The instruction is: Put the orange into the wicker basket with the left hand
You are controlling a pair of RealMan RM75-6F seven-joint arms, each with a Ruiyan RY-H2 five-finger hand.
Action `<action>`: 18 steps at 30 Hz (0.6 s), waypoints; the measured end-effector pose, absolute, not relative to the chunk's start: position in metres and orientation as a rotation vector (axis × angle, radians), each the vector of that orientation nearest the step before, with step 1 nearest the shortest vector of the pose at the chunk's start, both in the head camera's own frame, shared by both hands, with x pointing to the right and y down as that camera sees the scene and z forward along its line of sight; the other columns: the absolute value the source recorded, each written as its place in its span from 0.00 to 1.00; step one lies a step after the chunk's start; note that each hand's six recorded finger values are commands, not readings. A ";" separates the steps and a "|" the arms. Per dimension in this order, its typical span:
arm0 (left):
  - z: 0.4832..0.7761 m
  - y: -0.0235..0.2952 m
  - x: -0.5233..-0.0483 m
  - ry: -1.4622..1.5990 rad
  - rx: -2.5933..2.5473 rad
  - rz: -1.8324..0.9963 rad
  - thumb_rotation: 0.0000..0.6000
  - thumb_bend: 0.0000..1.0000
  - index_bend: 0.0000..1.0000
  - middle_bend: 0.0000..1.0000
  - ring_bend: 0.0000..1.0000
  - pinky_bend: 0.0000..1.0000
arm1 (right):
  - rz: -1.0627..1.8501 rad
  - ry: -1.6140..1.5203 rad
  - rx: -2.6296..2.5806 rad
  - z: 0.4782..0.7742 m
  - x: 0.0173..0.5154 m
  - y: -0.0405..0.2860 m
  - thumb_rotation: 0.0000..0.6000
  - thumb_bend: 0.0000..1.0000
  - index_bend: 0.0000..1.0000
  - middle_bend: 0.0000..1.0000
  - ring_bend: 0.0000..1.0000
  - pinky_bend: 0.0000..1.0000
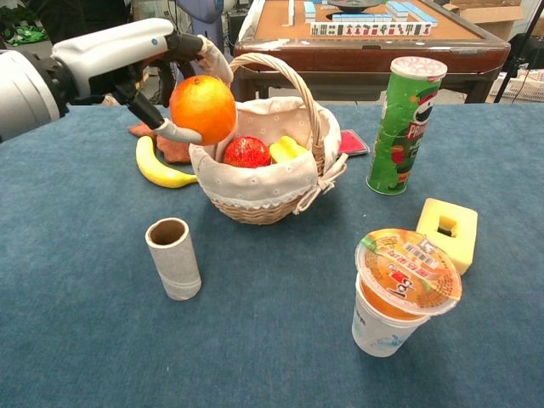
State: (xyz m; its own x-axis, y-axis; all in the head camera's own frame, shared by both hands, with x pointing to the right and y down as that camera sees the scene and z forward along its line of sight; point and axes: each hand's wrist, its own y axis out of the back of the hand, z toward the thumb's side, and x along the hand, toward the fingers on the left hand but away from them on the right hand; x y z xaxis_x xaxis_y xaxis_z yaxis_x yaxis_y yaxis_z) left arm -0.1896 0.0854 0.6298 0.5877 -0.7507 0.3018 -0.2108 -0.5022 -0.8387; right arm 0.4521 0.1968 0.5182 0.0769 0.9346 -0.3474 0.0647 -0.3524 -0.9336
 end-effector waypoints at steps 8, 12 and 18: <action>0.630 0.077 -0.190 0.849 -1.957 -0.898 1.00 0.18 0.11 0.07 0.17 0.48 | 1.376 -1.031 -1.560 0.518 0.453 0.196 1.00 0.26 0.26 0.24 0.27 0.32; 0.627 0.078 -0.203 0.873 -1.934 -0.934 1.00 0.18 0.10 0.07 0.17 0.45 | 1.374 -1.028 -1.565 0.519 0.452 0.195 1.00 0.26 0.26 0.24 0.27 0.32; 0.617 0.091 -0.238 0.888 -1.882 -1.030 1.00 0.18 0.10 0.07 0.17 0.40 | 1.372 -1.024 -1.570 0.520 0.452 0.195 1.00 0.26 0.26 0.24 0.27 0.32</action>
